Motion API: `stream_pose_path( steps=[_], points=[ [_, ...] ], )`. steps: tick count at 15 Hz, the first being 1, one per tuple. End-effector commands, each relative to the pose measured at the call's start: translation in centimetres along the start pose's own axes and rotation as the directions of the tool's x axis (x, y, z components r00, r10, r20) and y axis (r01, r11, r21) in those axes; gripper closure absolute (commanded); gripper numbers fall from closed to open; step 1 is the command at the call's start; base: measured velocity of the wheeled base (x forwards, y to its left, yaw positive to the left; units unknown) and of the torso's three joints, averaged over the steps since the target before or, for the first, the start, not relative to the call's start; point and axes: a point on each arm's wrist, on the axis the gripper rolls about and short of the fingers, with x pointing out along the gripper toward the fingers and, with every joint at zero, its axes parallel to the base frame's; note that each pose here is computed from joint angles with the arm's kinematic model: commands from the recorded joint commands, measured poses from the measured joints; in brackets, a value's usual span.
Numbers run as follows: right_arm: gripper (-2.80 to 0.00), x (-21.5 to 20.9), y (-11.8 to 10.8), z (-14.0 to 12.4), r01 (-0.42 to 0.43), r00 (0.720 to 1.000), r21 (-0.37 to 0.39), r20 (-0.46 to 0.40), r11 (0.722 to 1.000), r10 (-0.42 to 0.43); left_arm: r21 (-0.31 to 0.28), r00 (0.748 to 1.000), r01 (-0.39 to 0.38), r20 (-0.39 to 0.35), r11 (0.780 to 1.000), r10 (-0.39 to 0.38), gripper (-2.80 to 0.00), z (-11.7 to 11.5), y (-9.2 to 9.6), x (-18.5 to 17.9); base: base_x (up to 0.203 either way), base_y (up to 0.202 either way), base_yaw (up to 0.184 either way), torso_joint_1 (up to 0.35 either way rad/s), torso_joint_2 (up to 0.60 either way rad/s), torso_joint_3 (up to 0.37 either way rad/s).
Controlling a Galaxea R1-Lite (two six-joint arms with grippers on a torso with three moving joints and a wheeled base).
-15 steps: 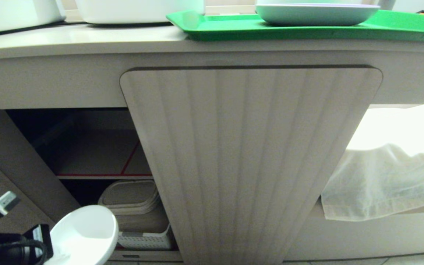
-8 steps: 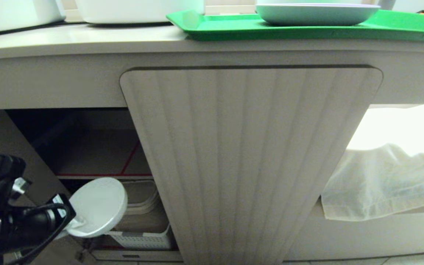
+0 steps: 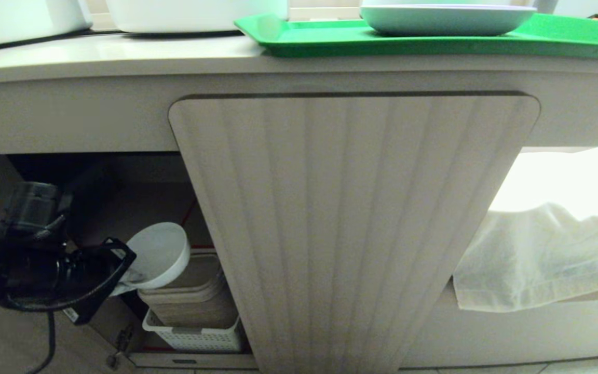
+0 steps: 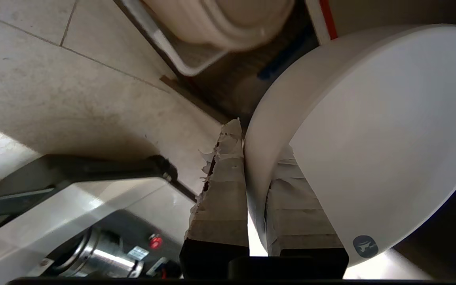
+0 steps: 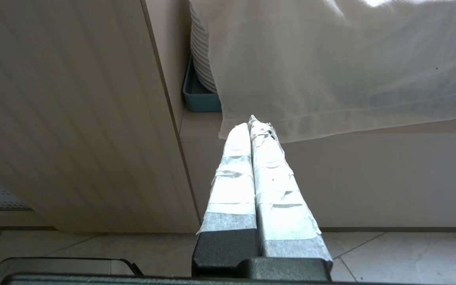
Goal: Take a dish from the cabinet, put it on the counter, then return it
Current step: Put it back into the cabinet
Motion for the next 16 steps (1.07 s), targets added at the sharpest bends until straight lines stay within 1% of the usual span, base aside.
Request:
stream_pose_path(
  steps=[1, 3, 5, 7, 14, 16],
  points=[
    [0.00, 0.0, 0.0, 0.0, 0.000, 1.000, 0.000, 0.000, 1.000, 0.000, -0.048, 0.999, -0.037, -0.002, 0.998, 0.037, 0.00, 1.4, -0.2, 1.8, 0.000, 0.000, 0.000, 0.000, 0.00, 0.000],
    [0.00, 0.0, 0.0, 0.0, 0.000, 1.000, 0.000, -0.001, 1.000, 0.000, -0.079, 0.999, -0.047, 0.002, 0.996, 0.047, 0.00, 2.2, -0.4, 2.6, 0.000, 0.000, 0.000, 0.000, 0.00, 0.000],
    [0.00, 0.0, 0.0, 0.0, 0.000, 1.000, 0.000, -0.001, 1.000, 0.000, -0.090, 0.999, -0.054, 0.000, 0.994, 0.054, 0.00, 2.7, -0.7, 3.4, 0.000, 0.000, 0.000, 0.000, 0.00, 0.000],
    [0.00, 0.0, 0.0, 0.0, 0.000, 1.000, 0.000, -0.001, 1.000, 0.000, -0.120, 0.999, -0.042, 0.007, 0.992, 0.044, 0.00, 3.2, -1.2, 4.2, 0.000, 0.000, 0.000, 0.000, 0.00, 0.000],
    [0.00, 0.0, 0.0, 0.0, 0.000, 1.000, 0.000, -0.001, 1.000, 0.000, -0.156, 0.999, -0.051, 0.006, 0.986, 0.052, 0.00, 4.2, -2.0, 6.3, 0.000, 0.000, 0.000, 0.000, 0.00, 0.000],
    [0.00, 0.0, 0.0, 0.0, 0.000, 1.000, 0.000, -0.001, 1.000, 0.000, -0.158, 0.998, -0.060, 0.016, 0.986, 0.064, 0.00, 4.5, -2.3, 7.0, 0.000, 0.000, 0.000, 0.000, 0.00, 0.000]
  ],
)
